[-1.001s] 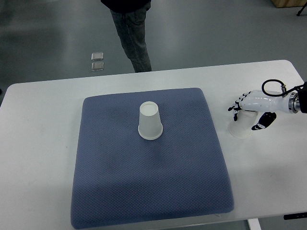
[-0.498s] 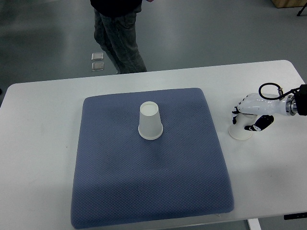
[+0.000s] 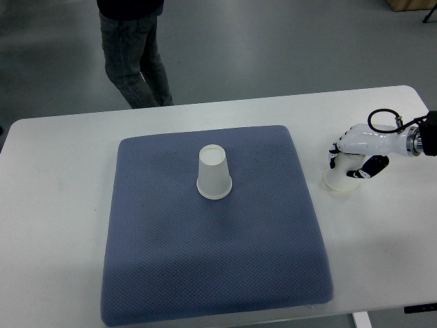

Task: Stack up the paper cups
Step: 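Lift the held cup and carry it over the cup on the pad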

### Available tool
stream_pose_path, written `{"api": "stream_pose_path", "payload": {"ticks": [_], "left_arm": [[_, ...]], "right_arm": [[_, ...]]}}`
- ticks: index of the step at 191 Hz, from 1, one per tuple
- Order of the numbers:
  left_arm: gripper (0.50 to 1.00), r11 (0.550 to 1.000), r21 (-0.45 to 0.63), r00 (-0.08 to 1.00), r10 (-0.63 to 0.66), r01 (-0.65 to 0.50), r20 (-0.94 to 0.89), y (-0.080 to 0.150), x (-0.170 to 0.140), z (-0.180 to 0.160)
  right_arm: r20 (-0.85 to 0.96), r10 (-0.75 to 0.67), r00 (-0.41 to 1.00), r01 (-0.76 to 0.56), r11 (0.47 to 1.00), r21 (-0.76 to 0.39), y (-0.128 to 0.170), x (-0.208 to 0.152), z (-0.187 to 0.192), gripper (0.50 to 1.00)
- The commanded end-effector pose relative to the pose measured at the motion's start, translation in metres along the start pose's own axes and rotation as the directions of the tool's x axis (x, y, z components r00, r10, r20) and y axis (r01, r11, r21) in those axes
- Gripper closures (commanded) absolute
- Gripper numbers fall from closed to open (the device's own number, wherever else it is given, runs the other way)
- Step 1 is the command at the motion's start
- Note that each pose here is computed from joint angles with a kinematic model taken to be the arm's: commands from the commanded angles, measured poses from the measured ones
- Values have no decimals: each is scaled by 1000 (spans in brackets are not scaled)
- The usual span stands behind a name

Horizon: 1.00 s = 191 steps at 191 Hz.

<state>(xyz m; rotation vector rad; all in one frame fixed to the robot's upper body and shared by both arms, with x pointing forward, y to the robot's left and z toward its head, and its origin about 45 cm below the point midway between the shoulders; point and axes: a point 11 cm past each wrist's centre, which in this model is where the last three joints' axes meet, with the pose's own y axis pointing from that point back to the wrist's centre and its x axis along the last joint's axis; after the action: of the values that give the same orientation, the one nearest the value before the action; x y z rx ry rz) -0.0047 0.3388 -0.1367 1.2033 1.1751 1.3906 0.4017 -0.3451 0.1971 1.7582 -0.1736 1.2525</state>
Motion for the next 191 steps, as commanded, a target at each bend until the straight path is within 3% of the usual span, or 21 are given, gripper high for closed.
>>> {"api": "stream_pose_path", "payload": {"ticks": [1,40,79,132,191], "left_arm": [[500,1000,0,1000,-1,1,-2,0,0,0],[500,1000,0,1000,-1,1,0,0,0,0],[500,1000,0,1000,-1,1,0,0,0,0],[500,1000,0,1000,1,-1,-1,0,0,0],[500,1000,0,1000,1,-1,2,0,0,0]], "right_arm": [[-12,14,1000,-14,1000,-3,3,10,3,948],[-29,39,999,-39,999,-15,13,37,9,948],[-66,82,994,-81,996,27,18,87,-3,948],[-104,143,984,-122,975,188,10,163,-62,946],[-128,160,979,-110,938,329,-8,211,-122,946]]}}
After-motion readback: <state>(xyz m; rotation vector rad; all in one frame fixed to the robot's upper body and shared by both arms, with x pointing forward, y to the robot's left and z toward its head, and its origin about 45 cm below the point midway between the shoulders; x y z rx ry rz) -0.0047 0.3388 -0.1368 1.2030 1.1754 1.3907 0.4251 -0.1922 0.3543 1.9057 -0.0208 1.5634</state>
